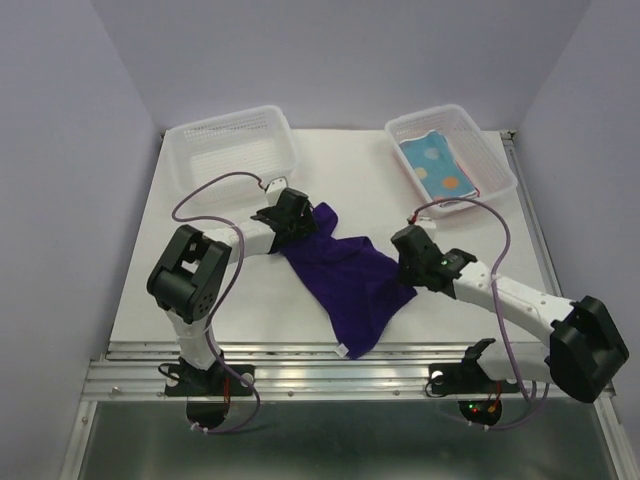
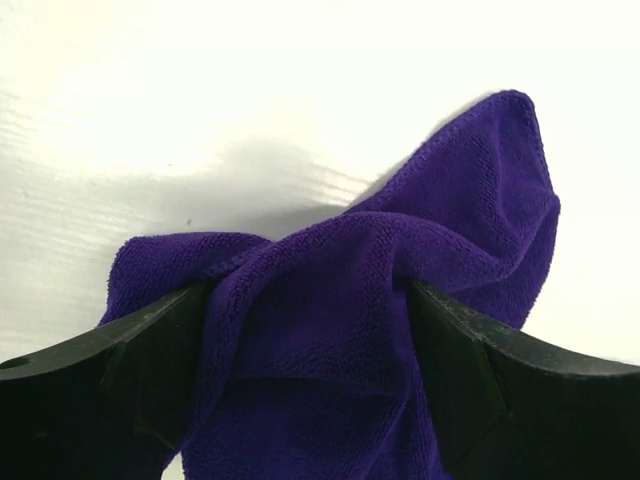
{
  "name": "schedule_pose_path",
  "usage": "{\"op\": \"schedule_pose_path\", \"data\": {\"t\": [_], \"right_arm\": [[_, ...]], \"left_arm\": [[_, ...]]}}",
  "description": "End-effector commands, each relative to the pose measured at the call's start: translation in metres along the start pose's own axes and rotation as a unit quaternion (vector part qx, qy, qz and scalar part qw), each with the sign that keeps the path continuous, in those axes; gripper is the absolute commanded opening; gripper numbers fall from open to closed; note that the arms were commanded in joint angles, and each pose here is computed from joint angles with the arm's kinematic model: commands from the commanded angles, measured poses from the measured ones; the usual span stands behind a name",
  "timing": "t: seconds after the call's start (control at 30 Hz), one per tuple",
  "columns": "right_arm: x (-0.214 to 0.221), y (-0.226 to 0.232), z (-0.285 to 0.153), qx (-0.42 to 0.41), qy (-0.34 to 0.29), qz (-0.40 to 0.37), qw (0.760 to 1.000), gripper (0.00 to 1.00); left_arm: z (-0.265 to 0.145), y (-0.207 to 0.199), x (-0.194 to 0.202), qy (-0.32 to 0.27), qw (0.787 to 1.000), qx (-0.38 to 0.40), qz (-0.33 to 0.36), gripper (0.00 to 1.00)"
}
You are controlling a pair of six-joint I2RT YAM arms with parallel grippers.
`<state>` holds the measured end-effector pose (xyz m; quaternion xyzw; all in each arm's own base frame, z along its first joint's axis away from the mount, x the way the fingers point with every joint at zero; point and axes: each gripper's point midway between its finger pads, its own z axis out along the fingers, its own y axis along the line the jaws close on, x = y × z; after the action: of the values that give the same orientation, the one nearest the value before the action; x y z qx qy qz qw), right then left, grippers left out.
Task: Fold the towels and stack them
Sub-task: Flatten out the crumpled towel
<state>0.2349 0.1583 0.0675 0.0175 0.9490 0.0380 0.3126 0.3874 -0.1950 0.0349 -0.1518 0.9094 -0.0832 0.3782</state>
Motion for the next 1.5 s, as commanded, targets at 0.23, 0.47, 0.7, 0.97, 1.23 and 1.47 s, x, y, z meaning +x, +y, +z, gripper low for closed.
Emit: {"op": "schedule_pose_path", "data": {"t": [0.23,0.47,0.7,0.97,1.23,1.47], "right_arm": [[-0.018,-0.046,0.016,0.073,-0.018,0.06,0.995,0.68],[-0.011,-0.053,0.012,0.059,-0.034,0.095,0.993,0.77],[0.003,-0.065,0.021,0.023,-0.022,0.142,0.989,0.73],[0.006,-0.066,0.033,0.016,-0.012,0.15,0.989,0.59],[0.019,-0.066,0.043,0.017,0.008,0.147,0.989,0.38],[0.025,-0.064,0.045,0.008,0.017,0.146,0.989,0.2]], "left_arm": [[0.007,0.024,-0.036,-0.035,0.997,-0.057,0.047,0.99],[-0.048,-0.019,-0.043,-0.061,0.996,0.018,0.063,0.99],[-0.153,-0.069,0.024,-0.06,0.98,0.154,0.114,0.99],[-0.214,-0.061,0.165,0.095,0.959,0.229,0.134,0.99],[-0.238,-0.078,0.241,0.154,0.937,0.242,0.2,0.99],[-0.242,-0.093,0.257,0.137,0.926,0.224,0.271,0.93]]}}
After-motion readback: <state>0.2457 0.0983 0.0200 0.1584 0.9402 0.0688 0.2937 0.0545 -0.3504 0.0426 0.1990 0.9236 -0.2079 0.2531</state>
